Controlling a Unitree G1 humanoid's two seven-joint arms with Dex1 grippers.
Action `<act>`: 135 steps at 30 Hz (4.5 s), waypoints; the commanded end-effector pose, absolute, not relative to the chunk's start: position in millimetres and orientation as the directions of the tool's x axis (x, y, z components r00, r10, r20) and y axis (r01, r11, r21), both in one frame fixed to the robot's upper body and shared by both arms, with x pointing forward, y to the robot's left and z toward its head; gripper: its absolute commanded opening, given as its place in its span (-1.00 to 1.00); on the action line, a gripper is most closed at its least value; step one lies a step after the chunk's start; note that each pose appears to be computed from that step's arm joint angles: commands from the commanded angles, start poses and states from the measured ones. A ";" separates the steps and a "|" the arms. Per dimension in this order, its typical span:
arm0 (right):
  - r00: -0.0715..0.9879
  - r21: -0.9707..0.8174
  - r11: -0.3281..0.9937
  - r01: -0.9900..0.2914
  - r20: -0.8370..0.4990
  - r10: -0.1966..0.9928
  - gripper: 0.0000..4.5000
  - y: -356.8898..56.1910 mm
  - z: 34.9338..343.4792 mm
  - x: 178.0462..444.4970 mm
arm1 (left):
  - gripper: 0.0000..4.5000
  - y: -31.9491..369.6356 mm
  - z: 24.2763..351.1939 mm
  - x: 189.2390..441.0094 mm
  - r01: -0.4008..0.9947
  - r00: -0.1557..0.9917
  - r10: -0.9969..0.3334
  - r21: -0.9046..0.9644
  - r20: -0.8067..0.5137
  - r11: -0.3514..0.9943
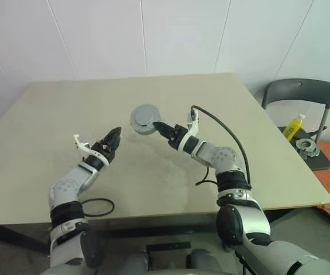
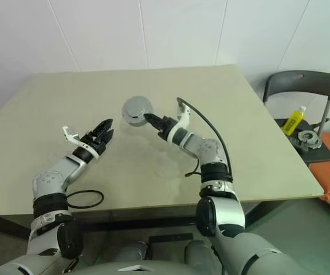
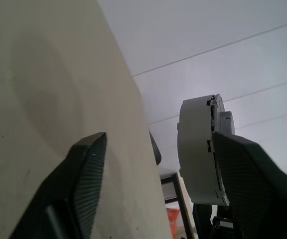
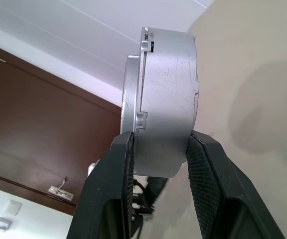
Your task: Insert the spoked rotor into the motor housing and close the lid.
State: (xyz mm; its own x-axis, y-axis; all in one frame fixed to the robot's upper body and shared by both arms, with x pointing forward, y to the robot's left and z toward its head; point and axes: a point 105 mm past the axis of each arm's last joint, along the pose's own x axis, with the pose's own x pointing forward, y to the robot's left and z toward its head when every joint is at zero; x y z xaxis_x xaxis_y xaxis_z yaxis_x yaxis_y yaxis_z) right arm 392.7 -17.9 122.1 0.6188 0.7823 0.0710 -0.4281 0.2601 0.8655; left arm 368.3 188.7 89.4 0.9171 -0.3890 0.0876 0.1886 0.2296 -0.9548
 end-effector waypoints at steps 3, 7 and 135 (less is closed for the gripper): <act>0.595 0.835 0.192 -0.516 0.188 0.781 -0.47 -11.8 153.2 396.6 | 0.99 190.5 109.9 371.5 0.238 0.920 -0.348 -0.963 0.181 0.128; 0.592 0.835 0.202 -0.511 0.173 0.787 -0.47 -10.5 148.1 394.8 | 0.99 186.9 113.8 373.7 0.217 0.911 -0.358 -0.976 0.207 -0.011; 0.443 0.765 0.046 -0.642 0.321 0.837 1.00 -9.3 175.4 363.5 | 0.98 275.7 73.2 408.2 -0.342 0.931 0.319 -0.722 -0.176 0.601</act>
